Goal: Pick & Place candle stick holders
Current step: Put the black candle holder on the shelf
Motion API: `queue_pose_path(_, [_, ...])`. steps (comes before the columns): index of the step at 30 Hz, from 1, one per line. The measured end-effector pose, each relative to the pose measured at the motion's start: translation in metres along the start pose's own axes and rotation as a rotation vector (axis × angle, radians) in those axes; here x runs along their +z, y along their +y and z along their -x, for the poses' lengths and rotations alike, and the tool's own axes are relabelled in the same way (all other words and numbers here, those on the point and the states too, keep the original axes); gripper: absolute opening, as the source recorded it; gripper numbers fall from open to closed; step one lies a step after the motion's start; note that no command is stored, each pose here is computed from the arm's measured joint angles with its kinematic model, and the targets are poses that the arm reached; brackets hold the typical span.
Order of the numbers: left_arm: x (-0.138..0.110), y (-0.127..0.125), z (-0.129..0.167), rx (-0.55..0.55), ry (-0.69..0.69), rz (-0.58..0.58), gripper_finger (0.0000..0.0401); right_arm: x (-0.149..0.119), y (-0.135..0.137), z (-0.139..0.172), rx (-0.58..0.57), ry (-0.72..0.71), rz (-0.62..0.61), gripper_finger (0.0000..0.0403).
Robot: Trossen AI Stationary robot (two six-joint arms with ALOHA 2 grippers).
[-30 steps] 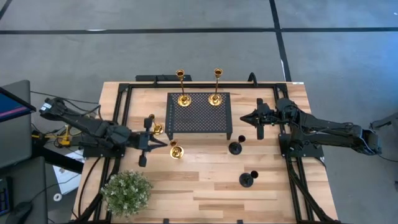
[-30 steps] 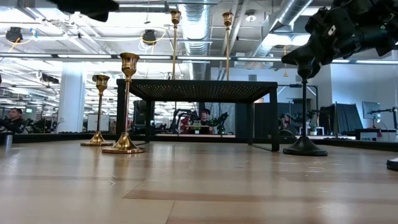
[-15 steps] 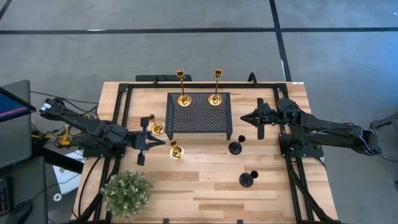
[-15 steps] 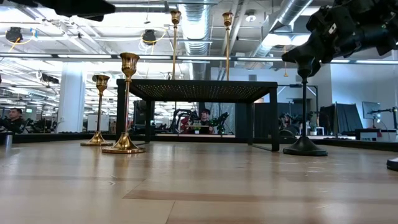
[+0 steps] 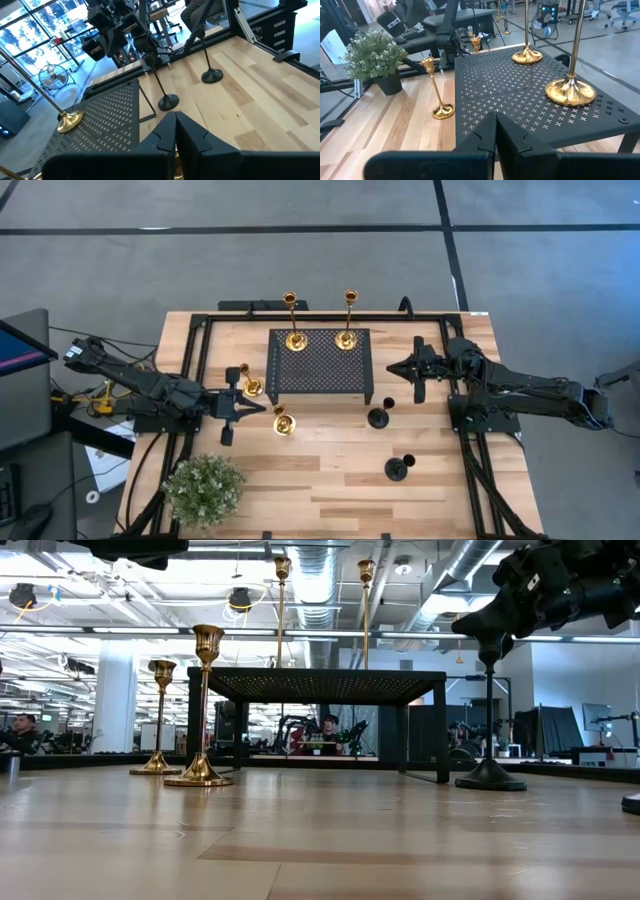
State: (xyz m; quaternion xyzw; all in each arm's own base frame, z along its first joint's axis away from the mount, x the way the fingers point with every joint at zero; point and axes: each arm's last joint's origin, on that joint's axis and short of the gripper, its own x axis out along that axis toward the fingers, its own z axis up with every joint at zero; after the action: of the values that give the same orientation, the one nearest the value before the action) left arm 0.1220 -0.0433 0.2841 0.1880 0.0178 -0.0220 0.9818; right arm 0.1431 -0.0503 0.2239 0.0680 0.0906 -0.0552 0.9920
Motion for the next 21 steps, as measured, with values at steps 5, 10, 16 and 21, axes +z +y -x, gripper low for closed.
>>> queue_pose_path(5, [0.0001,0.0000,0.0000,0.000,-0.001,0.001,0.0011,0.0000,0.0000,0.0000,0.000,0.000,0.000,0.0001])
queue_pose_path(10, [0.0007,0.0002,0.0000,0.002,-0.006,0.004,0.0012,0.0000,0.0000,0.0000,0.000,0.000,0.000,0.0001])
queue_pose_path(16, [0.0011,0.0004,0.0000,0.003,-0.010,0.006,0.0012,0.0000,0.0000,0.0000,0.000,0.000,0.000,0.0001])
queue_pose_path(21, [0.0014,0.0005,0.0000,0.004,-0.013,0.007,0.0012,0.0000,0.0000,0.0000,0.000,0.000,0.000,0.0001])
